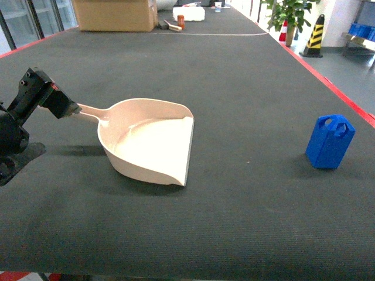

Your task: Place part in tray to right shelf

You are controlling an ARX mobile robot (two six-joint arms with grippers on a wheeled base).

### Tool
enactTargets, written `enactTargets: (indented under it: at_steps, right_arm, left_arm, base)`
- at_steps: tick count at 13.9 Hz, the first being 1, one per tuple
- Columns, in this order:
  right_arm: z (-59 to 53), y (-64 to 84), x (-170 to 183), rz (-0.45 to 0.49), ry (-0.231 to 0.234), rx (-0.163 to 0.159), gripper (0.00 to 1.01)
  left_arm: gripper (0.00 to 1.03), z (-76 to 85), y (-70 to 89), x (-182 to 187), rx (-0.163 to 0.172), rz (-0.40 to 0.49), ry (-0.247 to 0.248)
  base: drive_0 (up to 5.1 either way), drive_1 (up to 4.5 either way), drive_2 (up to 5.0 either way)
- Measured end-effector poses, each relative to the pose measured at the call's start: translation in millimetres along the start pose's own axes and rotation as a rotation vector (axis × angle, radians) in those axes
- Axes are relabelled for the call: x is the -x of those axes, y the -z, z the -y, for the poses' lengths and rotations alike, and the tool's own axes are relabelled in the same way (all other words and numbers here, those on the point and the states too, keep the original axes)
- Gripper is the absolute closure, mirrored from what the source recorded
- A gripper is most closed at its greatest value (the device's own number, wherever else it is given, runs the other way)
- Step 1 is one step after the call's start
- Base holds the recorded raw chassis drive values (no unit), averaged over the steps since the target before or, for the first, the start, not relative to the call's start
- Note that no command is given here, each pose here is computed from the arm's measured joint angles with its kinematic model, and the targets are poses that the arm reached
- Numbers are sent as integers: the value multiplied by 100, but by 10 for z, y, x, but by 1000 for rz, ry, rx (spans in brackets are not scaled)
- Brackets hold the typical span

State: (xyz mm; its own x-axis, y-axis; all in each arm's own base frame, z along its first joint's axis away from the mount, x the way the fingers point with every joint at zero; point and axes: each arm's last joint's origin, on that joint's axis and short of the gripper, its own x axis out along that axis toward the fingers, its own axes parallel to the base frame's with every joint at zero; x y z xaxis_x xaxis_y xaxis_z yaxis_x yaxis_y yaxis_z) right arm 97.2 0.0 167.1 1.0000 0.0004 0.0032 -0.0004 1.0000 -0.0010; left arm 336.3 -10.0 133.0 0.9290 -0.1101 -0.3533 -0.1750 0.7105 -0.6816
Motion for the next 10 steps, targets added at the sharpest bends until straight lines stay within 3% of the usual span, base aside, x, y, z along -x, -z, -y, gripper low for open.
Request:
enactTargets:
  at_steps: [1,3,4,7,10]
  right_arm:
    - [0,-1,0,1,0,0,3]
    - [0,0,0,0,0,0,3]
    - [0,-1,0,1,0,0,3]
    - [0,0,0,0,0,0,3]
    - [0,0,0,0,0,0,3]
  left_arm:
    - [5,8,-5,2,9,8,11]
    - [5,66,-55,-42,111,60,79]
    - [5,66,-68,-155,146,53,73]
    - [5,2,-133,-531,208,48,31]
    - [5,-15,-262,-810,239,63,35]
  base:
    - [0,0,0]
    - [0,0,0]
    - [0,0,0]
    - [0,0,0]
    - [0,0,0]
